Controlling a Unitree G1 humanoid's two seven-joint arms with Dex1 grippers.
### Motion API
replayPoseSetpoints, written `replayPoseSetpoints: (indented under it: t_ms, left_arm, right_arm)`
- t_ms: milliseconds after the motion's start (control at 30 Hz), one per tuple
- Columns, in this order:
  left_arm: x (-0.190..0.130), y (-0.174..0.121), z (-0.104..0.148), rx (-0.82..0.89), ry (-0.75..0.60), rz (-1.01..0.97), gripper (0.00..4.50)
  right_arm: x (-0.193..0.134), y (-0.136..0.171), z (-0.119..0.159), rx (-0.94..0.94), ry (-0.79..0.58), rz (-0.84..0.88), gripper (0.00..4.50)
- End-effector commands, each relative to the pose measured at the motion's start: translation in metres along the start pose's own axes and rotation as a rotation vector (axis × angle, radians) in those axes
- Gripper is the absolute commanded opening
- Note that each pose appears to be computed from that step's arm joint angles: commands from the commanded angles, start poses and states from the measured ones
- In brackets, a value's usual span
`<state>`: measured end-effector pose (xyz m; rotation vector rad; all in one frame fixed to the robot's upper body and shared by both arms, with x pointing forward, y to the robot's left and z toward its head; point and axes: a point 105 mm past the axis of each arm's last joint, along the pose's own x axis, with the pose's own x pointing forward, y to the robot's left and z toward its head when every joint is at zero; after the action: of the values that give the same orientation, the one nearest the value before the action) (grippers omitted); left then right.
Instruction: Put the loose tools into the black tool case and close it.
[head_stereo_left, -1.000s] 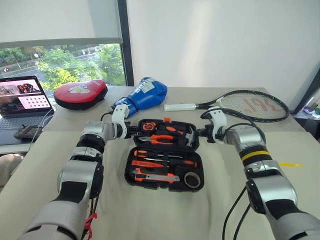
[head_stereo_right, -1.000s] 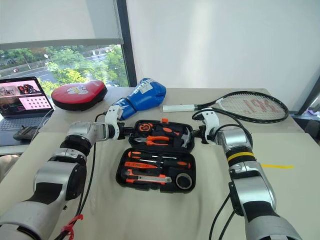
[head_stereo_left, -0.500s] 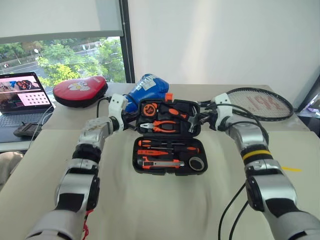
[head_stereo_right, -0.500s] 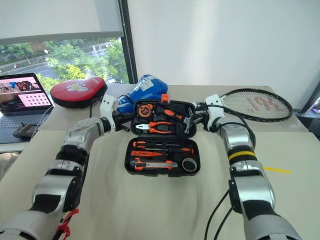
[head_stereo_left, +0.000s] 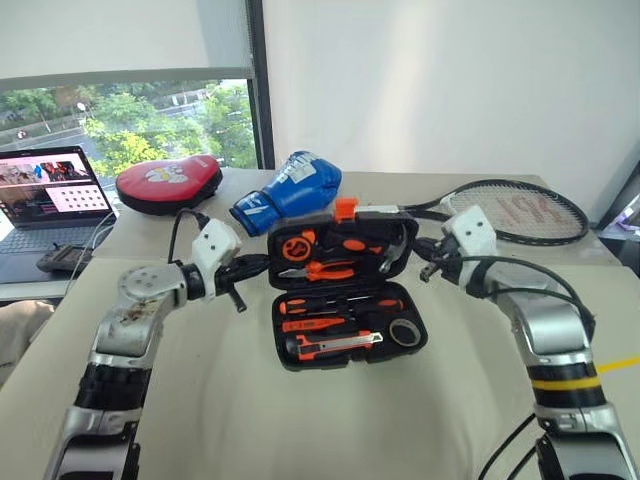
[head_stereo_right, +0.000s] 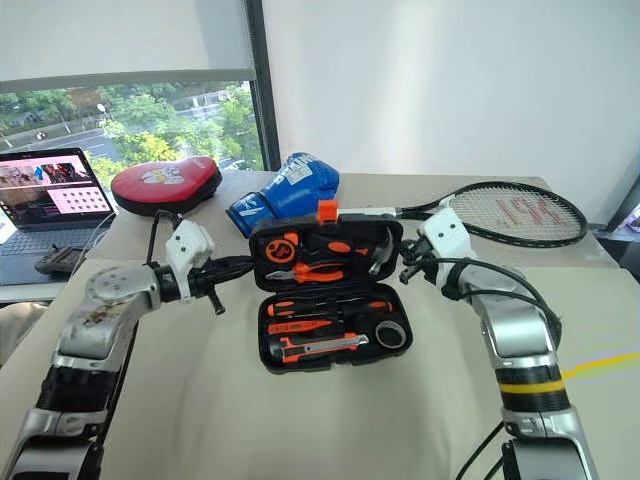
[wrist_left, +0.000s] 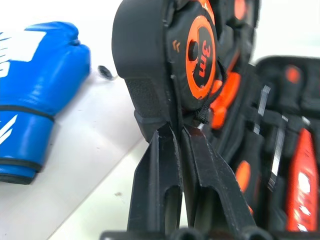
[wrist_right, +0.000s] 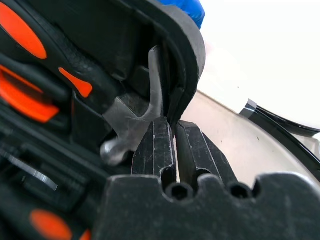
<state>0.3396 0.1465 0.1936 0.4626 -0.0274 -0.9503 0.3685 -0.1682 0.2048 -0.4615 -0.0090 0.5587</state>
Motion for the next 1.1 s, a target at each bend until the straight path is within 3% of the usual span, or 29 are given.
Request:
replayPoseSetpoints:
  t_ms: [33, 333, 667, 700, 800, 833, 867, 1000, 1033, 1100]
  left_arm:
    - [0.002, -0.047, 0.016, 0.103, -0.059, -0.24, 0.0]
    - [-0.045, -0.061, -0.028, 0.095, 0.087, -0.279, 0.0]
    - [-0.073, -0.068, -0.045, 0.077, 0.153, -0.264, 0.0]
    - [-0.077, -0.07, -0.047, 0.075, 0.156, -0.267, 0.7]
    - [-0.09, -0.076, -0.053, -0.045, 0.167, -0.281, 1.75]
    - [-0.096, -0.079, -0.056, -0.111, 0.179, -0.295, 2.1]
    - [-0.101, -0.081, -0.058, -0.154, 0.188, -0.306, 2.36]
    - [-0.113, -0.072, -0.06, -0.308, 0.188, -0.226, 3.78]
    - [-0.112, -0.064, -0.059, -0.317, 0.173, -0.179, 3.79]
    - [-0.111, -0.055, -0.057, -0.328, 0.157, -0.125, 3.79]
  right_arm:
    - [-0.005, 0.042, 0.015, -0.023, -0.035, 0.193, 0.02]
    - [-0.038, 0.06, -0.005, -0.017, 0.101, 0.263, 0.02]
    - [-0.072, 0.064, -0.028, -0.077, 0.275, 0.341, 0.02]
    - [-0.078, 0.065, -0.031, -0.072, 0.307, 0.371, 0.0]
    - [-0.097, 0.072, -0.028, -0.056, 0.324, 0.473, 0.0]
    - [-0.104, 0.074, -0.027, -0.058, 0.333, 0.502, 0.79]
    - [-0.109, 0.075, -0.027, -0.054, 0.344, 0.515, 0.92]
    - [-0.128, 0.065, -0.027, -0.005, 0.386, 0.483, 2.46]
    - [-0.141, 0.07, -0.026, 0.029, 0.41, 0.533, 2.73]
    - [-0.157, 0.077, -0.023, 0.061, 0.435, 0.591, 2.73]
